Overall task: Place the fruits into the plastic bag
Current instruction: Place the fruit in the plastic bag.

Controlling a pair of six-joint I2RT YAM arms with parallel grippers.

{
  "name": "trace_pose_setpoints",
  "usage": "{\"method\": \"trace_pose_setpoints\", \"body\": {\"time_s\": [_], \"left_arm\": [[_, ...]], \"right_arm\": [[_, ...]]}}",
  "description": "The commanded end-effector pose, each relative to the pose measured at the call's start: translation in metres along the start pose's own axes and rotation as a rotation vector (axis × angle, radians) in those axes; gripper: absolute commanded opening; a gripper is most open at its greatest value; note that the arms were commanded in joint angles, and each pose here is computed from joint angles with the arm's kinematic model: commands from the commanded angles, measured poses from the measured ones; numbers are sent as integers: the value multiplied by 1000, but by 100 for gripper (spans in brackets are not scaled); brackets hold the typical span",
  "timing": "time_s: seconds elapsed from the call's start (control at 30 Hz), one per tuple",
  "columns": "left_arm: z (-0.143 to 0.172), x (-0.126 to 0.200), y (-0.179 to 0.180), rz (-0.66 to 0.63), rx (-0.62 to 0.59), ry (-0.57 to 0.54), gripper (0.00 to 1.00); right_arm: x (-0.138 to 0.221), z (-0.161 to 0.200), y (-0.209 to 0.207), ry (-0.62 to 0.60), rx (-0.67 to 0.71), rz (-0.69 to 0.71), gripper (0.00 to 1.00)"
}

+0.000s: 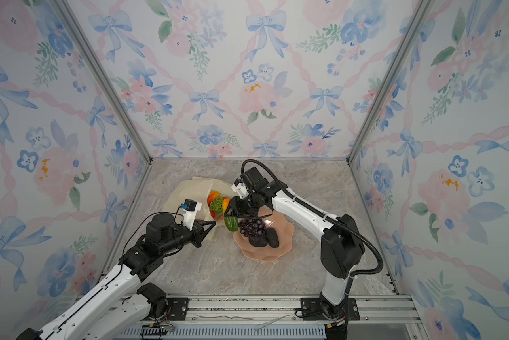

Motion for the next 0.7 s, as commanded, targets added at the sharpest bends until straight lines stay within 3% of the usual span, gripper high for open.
{"method": "trace_pose_setpoints", "body": {"time_s": [0.0,0.67], "left_arm": [[4,-2,-3,24,7,9,0],[4,-4,-6,47,9,19,0]], "right_arm": [[-8,-2,9,40,20,-11,50],[-42,-60,18,0,-6,-23,50]]}}
Point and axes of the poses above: each gripper's point midway between its finger pads, its own x axis back along the fingers, its own y axis along the line the jaws close on, z = x × y, the point moved 3 cm from there along x, back along the fingers, and after that the axes turned 12 degrees about -x, right-handed, at the moved point
